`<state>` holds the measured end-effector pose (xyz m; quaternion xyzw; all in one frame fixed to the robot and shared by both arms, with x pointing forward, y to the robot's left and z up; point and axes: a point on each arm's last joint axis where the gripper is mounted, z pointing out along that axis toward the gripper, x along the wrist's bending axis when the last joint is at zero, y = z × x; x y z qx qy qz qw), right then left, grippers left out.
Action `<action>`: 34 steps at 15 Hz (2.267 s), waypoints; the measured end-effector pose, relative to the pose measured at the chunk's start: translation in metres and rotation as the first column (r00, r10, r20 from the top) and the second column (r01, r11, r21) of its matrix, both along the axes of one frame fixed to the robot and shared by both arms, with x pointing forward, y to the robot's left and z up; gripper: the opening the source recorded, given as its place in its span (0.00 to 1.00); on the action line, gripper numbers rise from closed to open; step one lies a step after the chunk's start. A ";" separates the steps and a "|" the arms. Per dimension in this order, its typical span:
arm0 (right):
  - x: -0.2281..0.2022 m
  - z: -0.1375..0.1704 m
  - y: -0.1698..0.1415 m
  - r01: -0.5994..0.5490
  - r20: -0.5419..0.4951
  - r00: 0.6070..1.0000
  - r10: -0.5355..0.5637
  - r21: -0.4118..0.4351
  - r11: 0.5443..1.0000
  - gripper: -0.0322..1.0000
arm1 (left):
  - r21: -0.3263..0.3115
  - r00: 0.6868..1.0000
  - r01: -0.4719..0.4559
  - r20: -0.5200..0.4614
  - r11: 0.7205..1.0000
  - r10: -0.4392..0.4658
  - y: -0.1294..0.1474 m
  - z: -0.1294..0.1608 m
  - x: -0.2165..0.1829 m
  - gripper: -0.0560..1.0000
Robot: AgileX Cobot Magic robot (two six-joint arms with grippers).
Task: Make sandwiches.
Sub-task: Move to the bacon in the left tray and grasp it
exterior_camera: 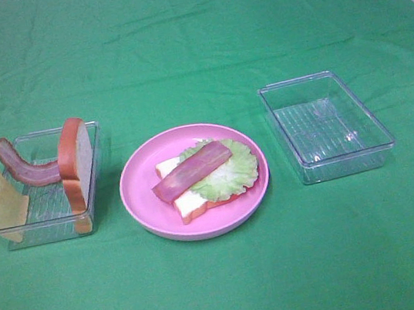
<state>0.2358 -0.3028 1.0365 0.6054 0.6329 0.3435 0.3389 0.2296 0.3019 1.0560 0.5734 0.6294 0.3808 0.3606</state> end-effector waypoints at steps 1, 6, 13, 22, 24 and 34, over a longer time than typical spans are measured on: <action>0.000 0.000 0.000 0.000 0.000 1.000 0.000 0.000 1.000 0.94 | 0.000 1.000 0.000 0.000 1.000 0.000 0.000 0.000 0.000 0.99; 0.000 0.000 0.000 0.000 0.000 1.000 0.000 0.000 1.000 0.94 | 0.000 1.000 0.000 0.000 1.000 0.000 0.000 0.000 0.000 0.99; 0.000 0.000 0.000 0.000 0.000 1.000 0.000 0.000 1.000 0.94 | 0.000 1.000 0.000 0.000 1.000 0.000 0.000 0.000 0.000 0.99; 0.000 0.000 0.000 0.000 0.000 1.000 0.000 0.000 1.000 0.94 | 0.000 1.000 0.000 0.000 1.000 0.000 0.000 0.000 0.000 0.99; 0.000 0.000 0.000 0.000 0.000 1.000 0.000 0.000 1.000 0.94 | -0.001 1.000 -0.001 0.029 1.000 0.001 0.000 0.010 0.002 0.99; 0.000 0.000 0.000 0.000 0.000 1.000 0.000 0.000 1.000 0.94 | -0.019 0.955 -0.003 -0.297 1.000 -0.003 0.011 0.067 0.175 0.99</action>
